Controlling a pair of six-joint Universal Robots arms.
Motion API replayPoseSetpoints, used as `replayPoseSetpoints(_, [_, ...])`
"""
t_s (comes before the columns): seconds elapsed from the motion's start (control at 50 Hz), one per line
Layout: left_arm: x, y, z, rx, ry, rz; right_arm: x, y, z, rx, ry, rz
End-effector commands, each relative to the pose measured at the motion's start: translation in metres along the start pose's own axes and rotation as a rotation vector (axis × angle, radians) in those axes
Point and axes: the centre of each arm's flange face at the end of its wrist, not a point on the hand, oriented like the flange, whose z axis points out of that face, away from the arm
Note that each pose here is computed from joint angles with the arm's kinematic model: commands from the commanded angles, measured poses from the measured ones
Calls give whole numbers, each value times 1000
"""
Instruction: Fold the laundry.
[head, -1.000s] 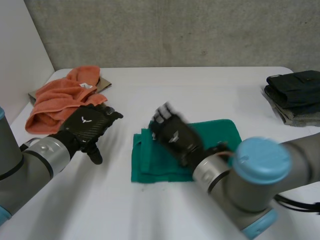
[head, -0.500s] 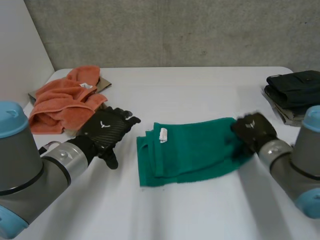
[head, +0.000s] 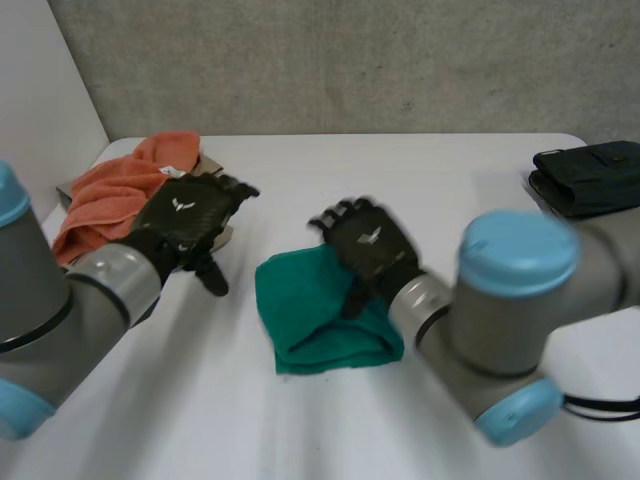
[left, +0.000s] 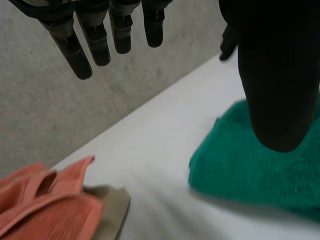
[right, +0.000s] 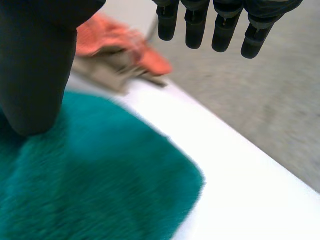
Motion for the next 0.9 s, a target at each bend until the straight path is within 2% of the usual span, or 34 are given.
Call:
replayPoseSetpoints(0.02, [37, -8, 19, 2, 70, -80, 35, -1, 2, -49, 11, 265])
replayPoseSetpoints(0.12, [67, 18, 32, -120, 121, -80, 40, 27, 15, -226, -38, 298])
replayPoseSetpoints(0.18, [76, 45, 40, -231, 104, -67, 43, 42, 21, -302, -37, 314])
replayPoseSetpoints(0.26, [72, 73, 47, -356, 41, -49, 46, 60, 25, -392, -36, 317])
replayPoseSetpoints(0.38, [63, 85, 46, -418, 7, -51, 54, 68, 25, -416, 14, 188])
replayPoseSetpoints(0.52, [55, 49, 30, -333, 46, -51, 59, 21, 13, -258, 91, 6])
replayPoseSetpoints(0.68, [26, -27, 13, -50, 43, -70, 18, -9, -21, -87, 101, -247])
replayPoseSetpoints(0.76, [18, -50, 8, 44, 113, -70, -14, -1, -41, -47, 38, -321])
replayPoseSetpoints(0.9, [28, -69, -14, 57, 405, -123, -51, 38, -62, -47, -39, -331])
